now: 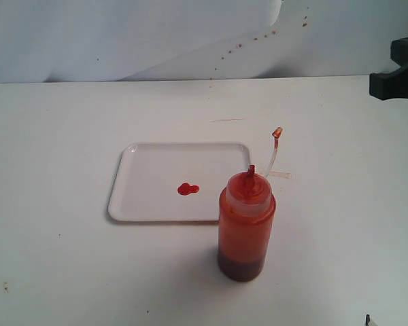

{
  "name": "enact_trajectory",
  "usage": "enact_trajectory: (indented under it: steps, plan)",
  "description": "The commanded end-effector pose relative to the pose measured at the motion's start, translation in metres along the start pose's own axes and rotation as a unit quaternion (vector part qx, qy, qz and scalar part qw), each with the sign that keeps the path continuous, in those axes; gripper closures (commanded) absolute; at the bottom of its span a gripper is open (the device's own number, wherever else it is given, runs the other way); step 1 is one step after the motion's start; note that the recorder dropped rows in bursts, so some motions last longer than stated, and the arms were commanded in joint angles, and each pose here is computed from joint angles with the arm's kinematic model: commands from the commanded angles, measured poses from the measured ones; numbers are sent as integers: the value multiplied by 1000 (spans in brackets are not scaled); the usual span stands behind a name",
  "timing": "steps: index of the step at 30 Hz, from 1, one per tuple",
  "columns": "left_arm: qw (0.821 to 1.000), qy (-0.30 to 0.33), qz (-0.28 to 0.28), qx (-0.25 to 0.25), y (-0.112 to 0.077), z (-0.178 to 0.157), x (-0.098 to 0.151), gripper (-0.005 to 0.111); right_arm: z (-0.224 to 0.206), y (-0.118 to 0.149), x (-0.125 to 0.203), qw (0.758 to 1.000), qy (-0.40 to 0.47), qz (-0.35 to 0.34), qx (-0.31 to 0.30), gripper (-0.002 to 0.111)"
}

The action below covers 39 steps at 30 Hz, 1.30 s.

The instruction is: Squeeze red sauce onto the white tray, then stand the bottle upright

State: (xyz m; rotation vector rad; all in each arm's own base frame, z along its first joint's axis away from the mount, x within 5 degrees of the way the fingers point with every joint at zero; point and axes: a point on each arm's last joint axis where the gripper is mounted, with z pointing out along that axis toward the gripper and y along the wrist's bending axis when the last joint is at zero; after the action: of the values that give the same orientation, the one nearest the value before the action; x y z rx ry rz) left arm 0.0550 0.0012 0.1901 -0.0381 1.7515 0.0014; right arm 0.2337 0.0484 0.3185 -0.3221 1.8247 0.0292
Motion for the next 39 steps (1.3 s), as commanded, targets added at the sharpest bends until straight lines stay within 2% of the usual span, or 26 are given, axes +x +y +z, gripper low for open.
enact_trajectory:
  steps: [1, 32, 35, 39]
  plan:
    - [1000, 7, -8, 2, 0, 0, 3, 106, -1, 0, -2, 1000, -5, 0, -2, 108]
    - [1000, 7, -7, 2, 0, 0, 3, 106, -2, 0, -3, 1000, -7, 0, -3, 108]
    - [1000, 7, -7, 2, 0, 0, 3, 106, -11, -1, -8, 1000, -23, 1, 3, 108]
    - [1000, 7, -7, 2, 0, 0, 3, 106, -48, -5, -27, 996, -89, 1, 13, 108]
